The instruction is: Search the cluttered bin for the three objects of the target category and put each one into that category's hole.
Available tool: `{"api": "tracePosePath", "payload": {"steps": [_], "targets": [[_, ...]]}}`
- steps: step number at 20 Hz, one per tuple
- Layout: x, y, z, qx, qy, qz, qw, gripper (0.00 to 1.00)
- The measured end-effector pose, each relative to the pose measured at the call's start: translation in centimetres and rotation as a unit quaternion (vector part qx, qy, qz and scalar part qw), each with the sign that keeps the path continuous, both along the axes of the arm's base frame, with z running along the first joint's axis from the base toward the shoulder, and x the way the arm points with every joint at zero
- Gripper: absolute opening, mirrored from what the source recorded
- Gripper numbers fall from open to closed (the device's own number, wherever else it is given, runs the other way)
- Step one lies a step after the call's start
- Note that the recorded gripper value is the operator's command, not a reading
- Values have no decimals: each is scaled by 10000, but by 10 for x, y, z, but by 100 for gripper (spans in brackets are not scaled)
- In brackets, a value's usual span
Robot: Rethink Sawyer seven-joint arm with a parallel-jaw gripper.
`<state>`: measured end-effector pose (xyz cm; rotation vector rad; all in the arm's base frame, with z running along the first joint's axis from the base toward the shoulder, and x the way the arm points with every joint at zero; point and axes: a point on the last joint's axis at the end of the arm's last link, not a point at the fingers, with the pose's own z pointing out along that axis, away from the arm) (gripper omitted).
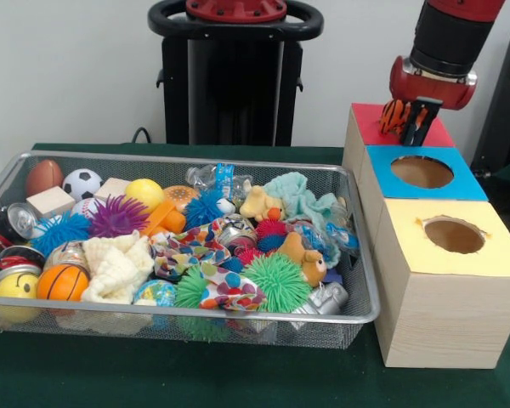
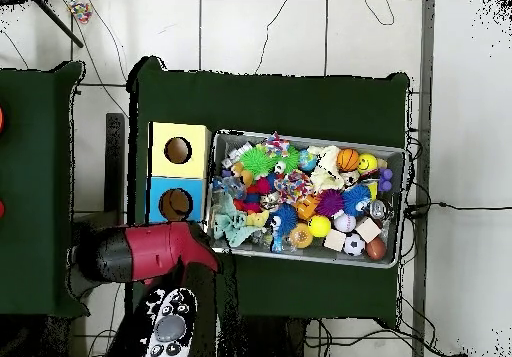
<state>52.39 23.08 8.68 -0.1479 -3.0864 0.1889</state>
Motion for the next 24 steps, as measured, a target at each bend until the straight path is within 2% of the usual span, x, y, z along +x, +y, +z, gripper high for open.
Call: {"api": "tracePosePath", "payload": {"steps": [10, 11, 16, 24], "targets": [[-6, -2, 0, 58, -227, 11, 9997, 0], [-8, -4, 1, 54, -272, 9, 9996, 100], [-10, -19, 3, -48, -267, -67, 9996, 100], [-12, -17, 3, -60, -305, -35, 9995, 100]]}}
